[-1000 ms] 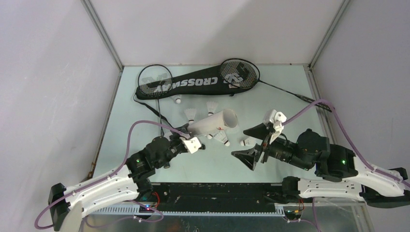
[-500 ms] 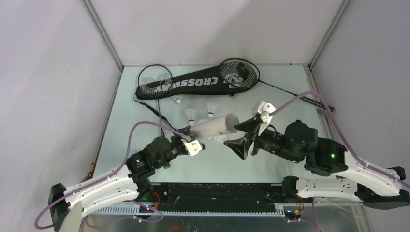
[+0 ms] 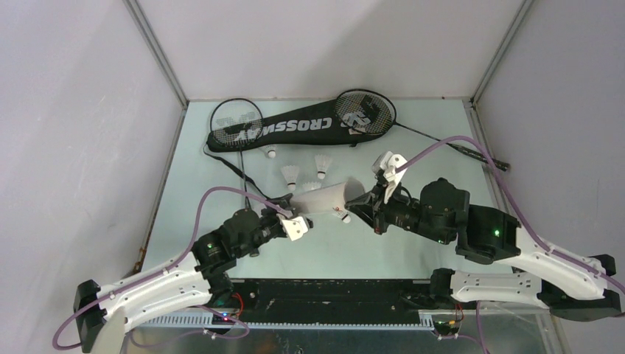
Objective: Pack up the badminton gear
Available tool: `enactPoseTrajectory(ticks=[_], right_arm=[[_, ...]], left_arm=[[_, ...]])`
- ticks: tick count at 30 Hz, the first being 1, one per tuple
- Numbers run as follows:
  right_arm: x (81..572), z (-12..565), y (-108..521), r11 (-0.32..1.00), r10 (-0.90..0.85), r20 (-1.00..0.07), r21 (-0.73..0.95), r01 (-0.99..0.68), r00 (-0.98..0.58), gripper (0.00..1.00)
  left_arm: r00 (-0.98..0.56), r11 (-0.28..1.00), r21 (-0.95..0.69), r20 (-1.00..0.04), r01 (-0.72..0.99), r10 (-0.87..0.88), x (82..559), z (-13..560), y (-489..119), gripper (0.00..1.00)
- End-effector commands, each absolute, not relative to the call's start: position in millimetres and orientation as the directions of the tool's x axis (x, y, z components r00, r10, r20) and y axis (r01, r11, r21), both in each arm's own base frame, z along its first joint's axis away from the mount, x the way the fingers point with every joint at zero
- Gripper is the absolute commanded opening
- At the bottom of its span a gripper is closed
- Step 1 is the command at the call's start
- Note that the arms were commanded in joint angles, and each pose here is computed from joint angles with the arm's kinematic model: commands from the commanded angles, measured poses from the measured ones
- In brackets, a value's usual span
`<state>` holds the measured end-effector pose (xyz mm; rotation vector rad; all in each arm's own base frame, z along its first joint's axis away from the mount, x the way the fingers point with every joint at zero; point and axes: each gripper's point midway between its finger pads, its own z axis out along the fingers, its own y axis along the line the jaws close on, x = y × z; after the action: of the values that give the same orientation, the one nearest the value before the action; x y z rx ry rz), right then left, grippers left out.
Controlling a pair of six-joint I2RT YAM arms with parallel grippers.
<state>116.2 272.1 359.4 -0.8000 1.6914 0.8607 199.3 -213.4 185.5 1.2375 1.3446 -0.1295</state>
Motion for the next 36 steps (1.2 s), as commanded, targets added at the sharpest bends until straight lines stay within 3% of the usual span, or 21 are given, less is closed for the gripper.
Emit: enactPoseTrajectory(ticks=[1, 8, 12, 14, 17, 20, 23, 24, 27, 36], right_arm=[[99.7, 401.4, 256.7, 0.452, 0.000, -0.973, 0.207, -0.868, -0.232, 0.00], [78.1, 443.7, 204.4, 0.393, 0.163, -0.966, 0.250, -0.885, -0.201, 0.00], [83.2, 443.3, 194.0, 0.432, 0.176, -0.965, 0.254, -0.865, -0.195, 0.00], [93.8, 437.1, 193.5, 0.489, 0.172, -0.963, 0.268, -0.830, -0.210, 0.00], [137.4, 418.8, 174.4, 0.720, 0.185, -0.956, 0.289, -0.631, -0.227, 0.00], [179.5, 368.5, 154.6, 0.896, 0.147, -0.944, 0.253, -0.363, -0.296, 0.00], [210.2, 283.3, 152.5, 0.949, 0.110, -0.840, 0.248, -0.196, -0.531, 0.00], [227.8, 261.0, 140.5, 0.953, 0.173, -0.791, 0.284, -0.102, -0.587, 0.00], [256.8, 186.8, 104.8, 0.951, 0.284, -0.702, 0.293, 0.099, -0.654, 0.00], [272.7, 69.8, 70.5, 0.920, 0.393, -0.577, 0.248, 0.304, -0.716, 0.03]], left_arm=[[0.351, 0.475, 0.603, -0.780, 0.640, 0.517, 206.3, 208.9, -212.6, 0.00], [0.363, 0.479, 0.613, -0.776, 0.628, 0.516, 206.8, 207.3, -211.1, 0.00], [0.364, 0.482, 0.611, -0.778, 0.628, 0.512, 206.7, 208.6, -211.2, 0.00], [0.362, 0.483, 0.608, -0.780, 0.630, 0.510, 206.1, 209.5, -210.8, 0.00], [0.360, 0.519, 0.593, -0.797, 0.615, 0.484, 207.2, 218.8, -208.5, 0.00], [0.360, 0.577, 0.558, -0.829, 0.596, 0.429, 208.3, 236.6, -206.6, 0.00], [0.380, 0.588, 0.549, -0.836, 0.595, 0.396, 205.3, 251.6, -206.5, 0.00], [0.387, 0.579, 0.550, -0.835, 0.602, 0.391, 203.5, 252.9, -208.1, 0.00], [0.375, 0.623, 0.504, -0.863, 0.598, 0.339, 203.9, 263.9, -207.0, 0.00], [0.330, 0.685, 0.440, -0.896, 0.580, 0.297, 207.1, 265.6, -199.6, 0.00]])
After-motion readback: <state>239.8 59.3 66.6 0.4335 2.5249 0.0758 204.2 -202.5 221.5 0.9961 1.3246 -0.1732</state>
